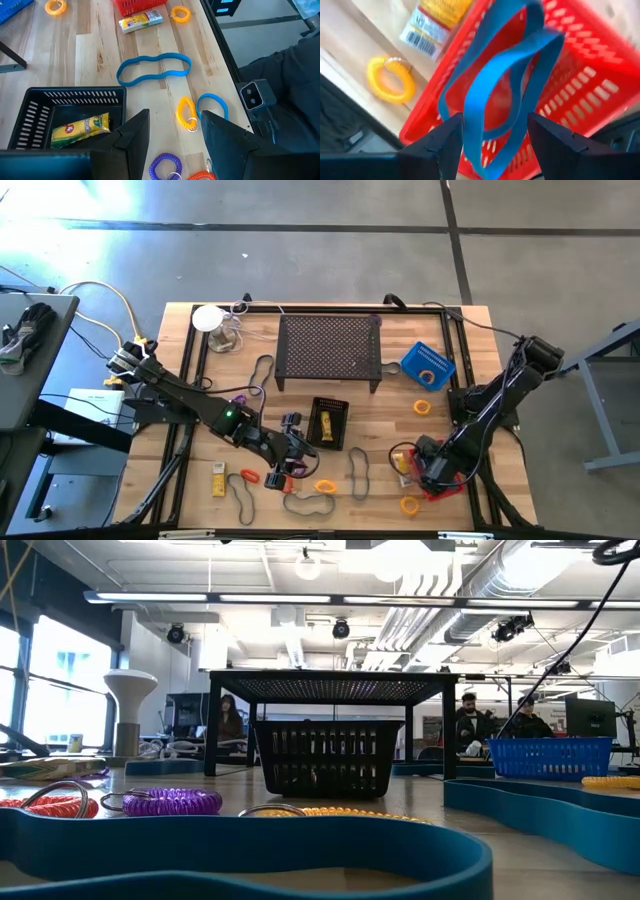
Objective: Pick & Place Office Desk Supplies
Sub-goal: Put the blue rubber band into the orange bin, then put the yellow spring keychain into the blue bin
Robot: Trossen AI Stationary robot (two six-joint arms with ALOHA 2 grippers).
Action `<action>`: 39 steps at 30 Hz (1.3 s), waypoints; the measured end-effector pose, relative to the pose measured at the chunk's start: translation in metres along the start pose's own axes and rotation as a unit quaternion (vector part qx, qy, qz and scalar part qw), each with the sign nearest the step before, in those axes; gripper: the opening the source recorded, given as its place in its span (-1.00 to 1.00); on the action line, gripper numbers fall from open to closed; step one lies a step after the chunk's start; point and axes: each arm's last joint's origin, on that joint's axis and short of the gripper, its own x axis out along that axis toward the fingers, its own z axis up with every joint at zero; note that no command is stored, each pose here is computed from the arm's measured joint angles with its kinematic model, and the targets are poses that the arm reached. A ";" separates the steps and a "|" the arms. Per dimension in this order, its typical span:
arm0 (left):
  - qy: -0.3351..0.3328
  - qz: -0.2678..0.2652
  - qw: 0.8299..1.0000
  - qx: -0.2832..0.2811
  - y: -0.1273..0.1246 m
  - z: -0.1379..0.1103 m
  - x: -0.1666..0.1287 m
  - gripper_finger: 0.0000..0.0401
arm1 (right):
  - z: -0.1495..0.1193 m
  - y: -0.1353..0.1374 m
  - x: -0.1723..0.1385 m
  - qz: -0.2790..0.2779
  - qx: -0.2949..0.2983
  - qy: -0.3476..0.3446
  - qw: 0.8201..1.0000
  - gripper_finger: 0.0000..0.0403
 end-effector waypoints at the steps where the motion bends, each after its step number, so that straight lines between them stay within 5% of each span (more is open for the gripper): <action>1: 0.000 0.000 1.000 0.000 0.000 0.000 0.000 -0.14 | 0.001 0.000 0.000 -0.001 -0.002 -0.008 1.000 0.02; 9: 0.000 0.001 1.000 0.009 0.000 0.000 0.000 -0.14 | 0.003 -0.008 -0.001 -0.045 0.002 -0.047 0.998 0.02; 17: 0.007 0.002 1.000 0.007 0.001 -0.001 0.000 -0.14 | -0.007 0.011 0.000 0.054 -0.034 0.006 0.998 0.02; 24: 0.011 0.003 1.000 0.002 0.001 -0.002 0.000 -0.14 | -0.001 0.010 -0.001 0.053 -0.046 -0.002 0.998 0.02; 33: 0.011 0.003 1.000 0.001 0.001 -0.002 0.000 -0.14 | 0.011 0.000 -0.035 0.103 -0.132 -0.149 0.974 0.02; 39: 0.010 0.003 1.000 0.001 0.001 -0.002 0.000 -0.14 | 0.019 -0.005 -0.059 0.094 -0.153 -0.369 0.912 0.02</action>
